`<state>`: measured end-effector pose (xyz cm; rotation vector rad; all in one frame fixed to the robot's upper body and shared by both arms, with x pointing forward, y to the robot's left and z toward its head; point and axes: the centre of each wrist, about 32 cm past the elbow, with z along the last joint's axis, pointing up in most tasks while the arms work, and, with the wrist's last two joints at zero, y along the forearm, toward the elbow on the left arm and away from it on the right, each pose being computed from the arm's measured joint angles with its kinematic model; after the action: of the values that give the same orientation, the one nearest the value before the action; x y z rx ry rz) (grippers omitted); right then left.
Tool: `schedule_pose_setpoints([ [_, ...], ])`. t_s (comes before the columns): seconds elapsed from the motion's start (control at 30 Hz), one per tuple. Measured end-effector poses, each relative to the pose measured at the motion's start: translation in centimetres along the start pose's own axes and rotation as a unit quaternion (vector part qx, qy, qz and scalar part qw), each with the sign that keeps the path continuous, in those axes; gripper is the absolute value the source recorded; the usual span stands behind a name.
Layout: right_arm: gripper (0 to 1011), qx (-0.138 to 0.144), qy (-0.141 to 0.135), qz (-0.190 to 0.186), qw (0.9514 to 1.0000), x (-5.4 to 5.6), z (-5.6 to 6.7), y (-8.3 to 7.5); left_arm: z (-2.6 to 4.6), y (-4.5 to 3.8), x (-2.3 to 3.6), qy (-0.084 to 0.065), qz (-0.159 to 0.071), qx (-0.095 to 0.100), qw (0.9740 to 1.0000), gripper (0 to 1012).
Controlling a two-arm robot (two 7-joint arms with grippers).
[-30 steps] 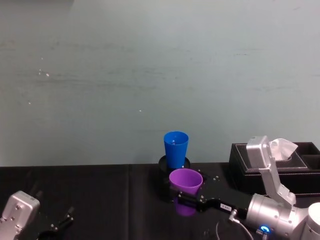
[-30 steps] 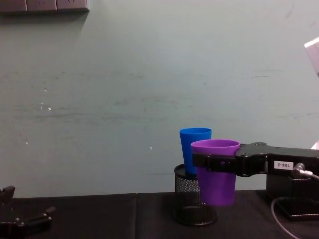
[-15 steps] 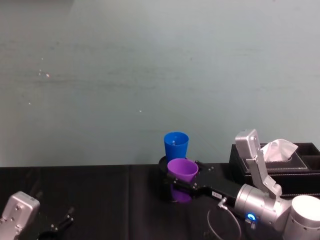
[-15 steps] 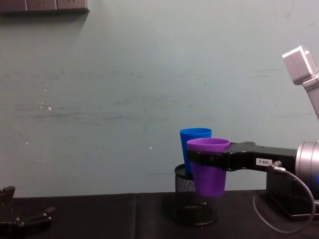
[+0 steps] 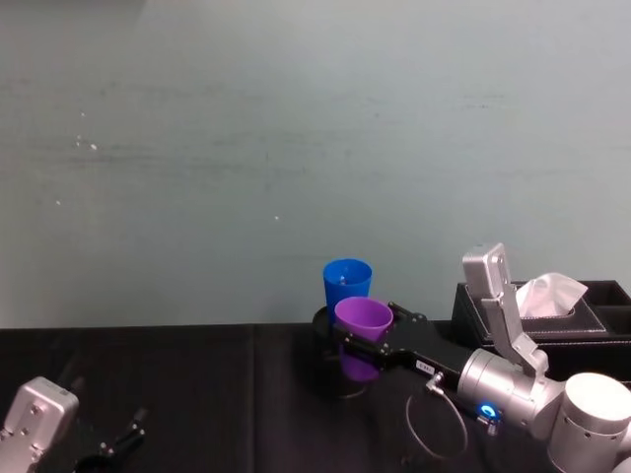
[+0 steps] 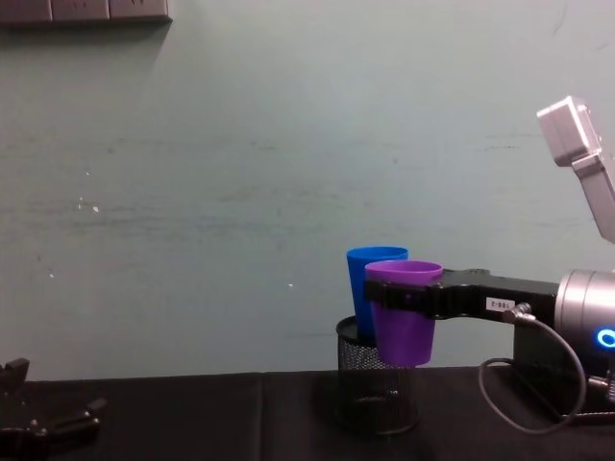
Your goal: Pick up one cup with a gripper and tap it against the other cup.
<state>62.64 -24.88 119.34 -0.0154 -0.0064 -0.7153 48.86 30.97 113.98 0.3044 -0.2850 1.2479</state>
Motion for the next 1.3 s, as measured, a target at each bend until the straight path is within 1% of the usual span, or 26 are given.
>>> schedule_pose_setpoints([
  [0.3, 750, 0.000, 0.007, 0.002, 1.0000, 0.7, -0.2, 0.9, 0.00, 0.00, 0.00, 0.000, 0.000, 0.000, 1.0000, 1000],
  [0.37, 751, 0.001, 0.006, 0.002, 1.0000, 0.9, -0.1, 1.2, 0.00, 0.00, 0.00, 0.000, 0.000, 0.000, 1.0000, 1000],
  [0.53, 750, 0.001, 0.004, 0.002, 1.0000, 1.2, 0.0, 1.5, 0.00, 0.00, 0.00, 0.000, 0.000, 0.000, 1.0000, 1000],
  [0.73, 751, 0.003, 0.004, 0.001, 1.0000, 1.8, 0.2, 1.9, 0.00, 0.00, 0.00, 0.000, 0.000, 0.000, 1.0000, 1000],
  [1.07, 751, 0.007, 0.008, -0.005, 0.9999, 2.1, 0.3, 2.2, 0.00, 0.00, 0.00, 0.000, 0.000, 0.000, 1.0000, 1000],
  [1.3, 750, 0.006, 0.013, -0.013, 0.9998, 2.0, 0.4, 2.4, 0.00, 0.00, 0.00, 0.000, 0.000, 0.000, 1.0000, 1000],
])
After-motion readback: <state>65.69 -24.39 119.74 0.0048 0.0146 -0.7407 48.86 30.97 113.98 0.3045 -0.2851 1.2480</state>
